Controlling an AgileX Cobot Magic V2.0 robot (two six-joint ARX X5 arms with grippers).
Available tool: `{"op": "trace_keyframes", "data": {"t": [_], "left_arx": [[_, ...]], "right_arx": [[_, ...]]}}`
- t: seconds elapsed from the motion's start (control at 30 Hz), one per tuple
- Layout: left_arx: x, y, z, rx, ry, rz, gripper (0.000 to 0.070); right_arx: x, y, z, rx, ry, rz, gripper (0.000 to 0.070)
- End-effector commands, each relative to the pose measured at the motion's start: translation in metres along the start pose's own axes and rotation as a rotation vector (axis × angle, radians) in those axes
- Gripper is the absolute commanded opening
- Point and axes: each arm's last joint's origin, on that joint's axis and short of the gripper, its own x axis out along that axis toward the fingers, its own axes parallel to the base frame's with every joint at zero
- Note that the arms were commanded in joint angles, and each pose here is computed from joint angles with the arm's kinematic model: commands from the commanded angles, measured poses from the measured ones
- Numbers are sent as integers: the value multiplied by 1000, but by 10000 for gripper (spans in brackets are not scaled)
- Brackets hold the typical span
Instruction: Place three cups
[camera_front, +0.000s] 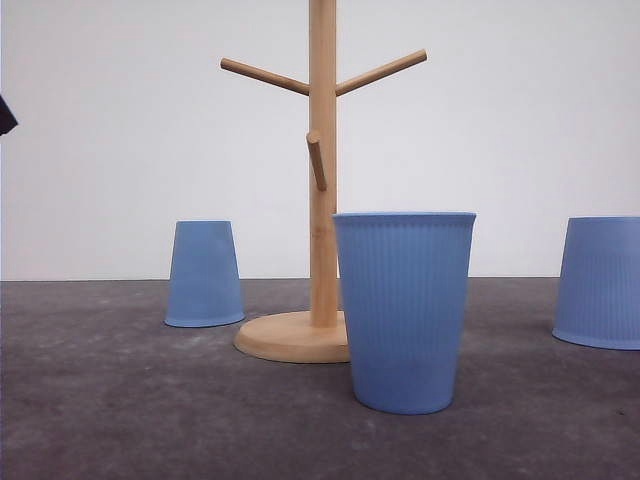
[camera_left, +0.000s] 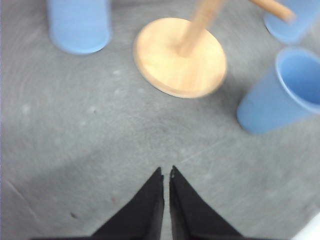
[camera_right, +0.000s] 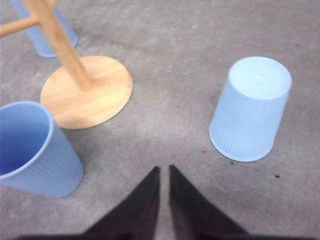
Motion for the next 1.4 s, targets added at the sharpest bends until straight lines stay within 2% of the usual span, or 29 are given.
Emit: {"op": "trace_keyframes", "data": {"t": [0.0, 0.03, 0.07, 0.13, 0.17, 0.4, 0.5, 0.6, 0.73, 0.87, 0.93, 1.03, 1.13, 1.37], "left_arx": [[-2, -2, 5, 80, -17, 28, 34], [-2, -3, 5, 86, -17, 36, 86], [-2, -3, 5, 83, -17, 35, 215], [-3, -3, 6, 58, -18, 35, 464], [-3, -3, 6, 33, -20, 39, 493], [7, 5, 10, -151, 9, 80, 513], [18, 13, 15, -191, 25, 93, 517], [31, 22, 24, -213, 5, 69, 517], [51, 35, 38, -236, -26, 32, 517], [76, 49, 53, -251, -11, 40, 522], [90, 55, 61, -247, -16, 41, 536], [111, 62, 75, -240, -35, 40, 608], [129, 69, 87, -228, -52, 37, 643], [166, 80, 111, -170, -59, 71, 645]], "right_arx": [[-2, 3, 5, -40, -24, 5, 251], [-2, 3, 5, -44, -23, 6, 345], [-2, 3, 5, -45, -23, 5, 408], [-2, 3, 5, -45, -24, 1, 450], [-2, 3, 5, -45, -25, 1, 450], [-2, 4, 6, -46, -29, 3, 450], [-2, 4, 6, -48, -34, 4, 449], [-2, 4, 7, -49, -39, 5, 449], [-2, 4, 8, -51, -50, 5, 449], [-2, 4, 10, -53, -72, 9, 449], [-2, 5, 11, -58, -85, 13, 449], [-2, 6, 13, -63, -97, 17, 449], [-2, 6, 14, -65, -108, 18, 449], [-3, 6, 18, -72, -150, 19, 448]]}}
